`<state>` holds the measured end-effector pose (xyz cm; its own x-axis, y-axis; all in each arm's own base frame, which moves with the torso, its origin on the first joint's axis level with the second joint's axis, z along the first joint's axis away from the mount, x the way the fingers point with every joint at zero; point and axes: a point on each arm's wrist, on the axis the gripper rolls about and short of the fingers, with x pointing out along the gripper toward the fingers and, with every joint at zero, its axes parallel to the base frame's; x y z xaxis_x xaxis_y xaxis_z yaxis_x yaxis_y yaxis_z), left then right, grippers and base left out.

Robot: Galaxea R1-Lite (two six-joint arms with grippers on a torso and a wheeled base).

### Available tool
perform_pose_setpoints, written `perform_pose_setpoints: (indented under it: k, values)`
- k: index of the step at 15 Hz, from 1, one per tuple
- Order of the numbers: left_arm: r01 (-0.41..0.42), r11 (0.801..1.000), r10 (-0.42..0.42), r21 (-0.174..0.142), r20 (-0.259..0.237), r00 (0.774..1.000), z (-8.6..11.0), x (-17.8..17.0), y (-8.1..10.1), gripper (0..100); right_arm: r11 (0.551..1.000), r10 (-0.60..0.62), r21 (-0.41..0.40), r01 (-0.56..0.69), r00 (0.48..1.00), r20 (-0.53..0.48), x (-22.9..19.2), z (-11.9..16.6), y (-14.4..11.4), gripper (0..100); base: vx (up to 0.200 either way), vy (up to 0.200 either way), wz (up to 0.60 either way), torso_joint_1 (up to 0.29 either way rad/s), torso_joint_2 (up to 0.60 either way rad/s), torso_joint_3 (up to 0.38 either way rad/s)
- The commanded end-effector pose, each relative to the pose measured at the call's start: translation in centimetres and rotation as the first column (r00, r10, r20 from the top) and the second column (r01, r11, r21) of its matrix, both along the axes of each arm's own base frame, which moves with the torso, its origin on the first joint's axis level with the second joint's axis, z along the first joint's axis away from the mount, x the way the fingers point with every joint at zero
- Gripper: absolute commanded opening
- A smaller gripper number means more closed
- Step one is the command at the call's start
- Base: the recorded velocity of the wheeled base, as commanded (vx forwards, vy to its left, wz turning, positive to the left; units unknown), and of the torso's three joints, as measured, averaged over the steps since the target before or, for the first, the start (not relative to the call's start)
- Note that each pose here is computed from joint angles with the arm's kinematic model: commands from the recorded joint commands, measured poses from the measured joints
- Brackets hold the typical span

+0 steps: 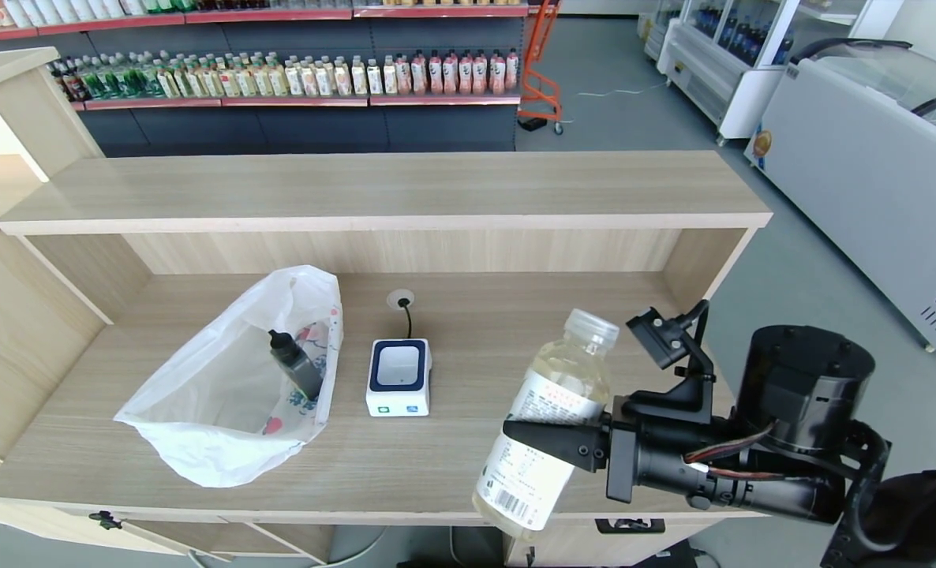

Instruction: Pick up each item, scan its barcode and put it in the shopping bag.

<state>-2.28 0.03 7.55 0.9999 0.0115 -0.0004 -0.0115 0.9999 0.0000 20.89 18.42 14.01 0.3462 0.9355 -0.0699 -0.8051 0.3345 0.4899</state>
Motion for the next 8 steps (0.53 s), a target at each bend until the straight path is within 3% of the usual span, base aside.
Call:
perform_pose_setpoints:
  k: [1, 8]
  values:
    - [-0.001, 1.000, 0.001, 0.000, 0.000, 1.000, 0.00, 0.00, 0.00, 100, 1.000, 0.015, 0.005, -0.015, 1.000, 0.005, -0.38, 0.23, 0.23, 0, 0.000, 0.000, 0.00, 0.000, 0.00, 0.000]
    - [-0.001, 1.000, 0.001, 0.000, 0.000, 1.000, 0.00, 0.00, 0.00, 100, 1.000, 0.028, 0.012, -0.028, 0.999, 0.018, -0.31, 0.52, 0.79, 0, 0.000, 0.000, 0.00, 0.000, 0.00, 0.000]
